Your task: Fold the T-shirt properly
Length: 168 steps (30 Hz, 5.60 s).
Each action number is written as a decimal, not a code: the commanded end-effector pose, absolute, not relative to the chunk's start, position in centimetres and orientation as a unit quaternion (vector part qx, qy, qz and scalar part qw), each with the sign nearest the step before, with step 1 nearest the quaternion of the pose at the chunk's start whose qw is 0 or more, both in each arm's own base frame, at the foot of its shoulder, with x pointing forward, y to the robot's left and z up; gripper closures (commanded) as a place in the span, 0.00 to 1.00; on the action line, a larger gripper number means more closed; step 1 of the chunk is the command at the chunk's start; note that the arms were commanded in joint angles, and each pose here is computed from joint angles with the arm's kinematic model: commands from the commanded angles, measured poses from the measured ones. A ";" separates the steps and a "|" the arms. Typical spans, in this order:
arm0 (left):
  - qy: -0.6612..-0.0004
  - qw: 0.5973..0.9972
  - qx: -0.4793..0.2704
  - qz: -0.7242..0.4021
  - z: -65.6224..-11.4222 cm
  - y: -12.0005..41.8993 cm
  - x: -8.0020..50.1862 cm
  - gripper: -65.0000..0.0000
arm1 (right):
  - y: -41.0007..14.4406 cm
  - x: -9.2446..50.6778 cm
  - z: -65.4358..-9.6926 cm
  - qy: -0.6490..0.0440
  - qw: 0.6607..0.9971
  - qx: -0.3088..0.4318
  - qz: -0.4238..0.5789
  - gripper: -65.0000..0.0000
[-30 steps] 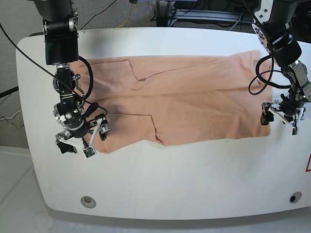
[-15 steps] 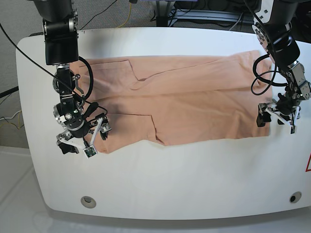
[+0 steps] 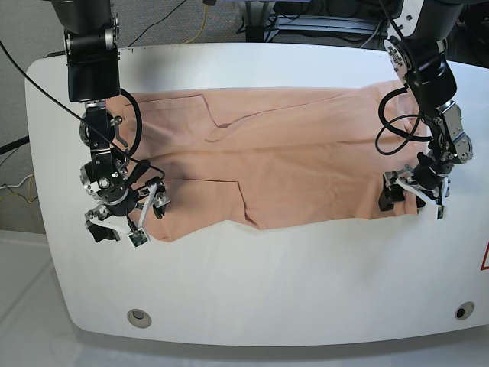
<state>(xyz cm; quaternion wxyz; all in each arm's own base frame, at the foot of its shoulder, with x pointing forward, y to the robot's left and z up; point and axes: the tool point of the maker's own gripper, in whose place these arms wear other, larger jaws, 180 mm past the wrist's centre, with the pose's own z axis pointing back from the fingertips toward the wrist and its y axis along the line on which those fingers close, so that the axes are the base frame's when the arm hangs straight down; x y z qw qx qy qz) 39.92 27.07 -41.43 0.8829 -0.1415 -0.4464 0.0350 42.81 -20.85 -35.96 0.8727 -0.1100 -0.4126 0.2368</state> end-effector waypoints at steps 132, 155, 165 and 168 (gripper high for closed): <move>-0.498 0.859 -0.090 -0.072 -34.9 26.3 43.9 0.78 | -21.3 41.8 -41.3 -0.336 0.929 0.045 0.151 1.00; -0.509 0.852 -0.088 -0.083 -33.5 26.1 44.9 0.78 | -21.8 41.4 -40.0 -0.342 0.926 0.023 0.160 1.00; -0.498 0.861 -0.076 -0.069 -34.3 28.2 43.6 0.57 | -21.8 41.2 -40.1 -0.340 0.926 0.023 0.160 1.00; -0.491 0.868 -0.071 -0.039 -34.9 29.9 42.6 0.27 | -21.8 41.2 -40.2 -0.340 0.927 0.024 0.159 1.00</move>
